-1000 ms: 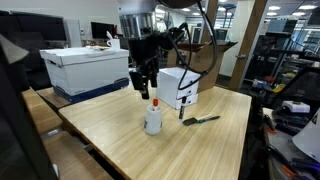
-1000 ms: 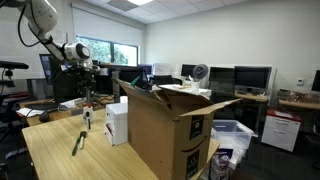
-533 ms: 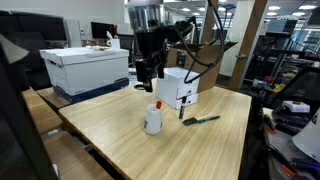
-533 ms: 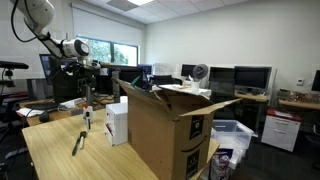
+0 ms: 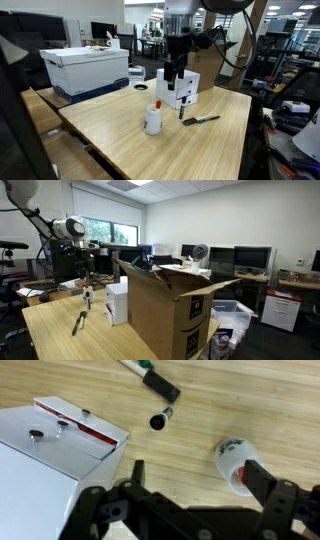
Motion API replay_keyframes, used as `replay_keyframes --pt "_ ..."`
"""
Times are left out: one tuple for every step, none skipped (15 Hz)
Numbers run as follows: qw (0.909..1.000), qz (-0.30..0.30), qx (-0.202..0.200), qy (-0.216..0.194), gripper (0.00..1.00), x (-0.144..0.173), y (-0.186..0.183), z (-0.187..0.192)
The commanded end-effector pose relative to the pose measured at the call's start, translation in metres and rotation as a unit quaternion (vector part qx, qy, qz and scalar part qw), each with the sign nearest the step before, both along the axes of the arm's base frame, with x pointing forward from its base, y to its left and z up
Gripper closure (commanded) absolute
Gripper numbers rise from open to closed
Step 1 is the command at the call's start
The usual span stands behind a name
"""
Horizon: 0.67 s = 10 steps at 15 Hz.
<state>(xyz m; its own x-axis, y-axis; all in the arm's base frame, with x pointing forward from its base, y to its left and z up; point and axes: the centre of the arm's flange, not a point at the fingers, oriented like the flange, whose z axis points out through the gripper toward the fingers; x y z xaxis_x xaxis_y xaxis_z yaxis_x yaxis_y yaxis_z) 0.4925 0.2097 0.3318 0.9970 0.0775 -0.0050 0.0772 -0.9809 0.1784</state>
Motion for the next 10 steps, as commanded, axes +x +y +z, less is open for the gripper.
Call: replay_keyframes --pt "0.9997 -0.010 0.015 -0.015 0.00 -0.031 -0.029 -0.005" --pt "0.9997 -0.012 0.016 -0.014 0.00 -0.033 -0.033 -0.009" --pt "0.9997 -0.013 0.018 -0.013 0.00 -0.035 -0.036 -0.013" --pt "0.9996 -0.016 0.018 -0.012 0.00 -0.037 -0.039 -0.017" --pt "0.9996 -0.018 0.020 -0.011 0.00 -0.040 -0.043 -0.020" --pt "0.9995 -0.020 0.021 -0.010 0.00 -0.041 -0.045 -0.024" --pt "0.9995 -0.022 0.023 -0.009 0.00 -0.042 -0.048 -0.027" --pt "0.9994 -0.024 0.024 -0.008 0.00 -0.042 -0.049 -0.030" --pt "0.9994 -0.023 0.025 -0.007 0.00 -0.042 -0.049 -0.033" --pt "0.9993 -0.024 0.026 -0.007 0.00 -0.042 -0.050 -0.036"
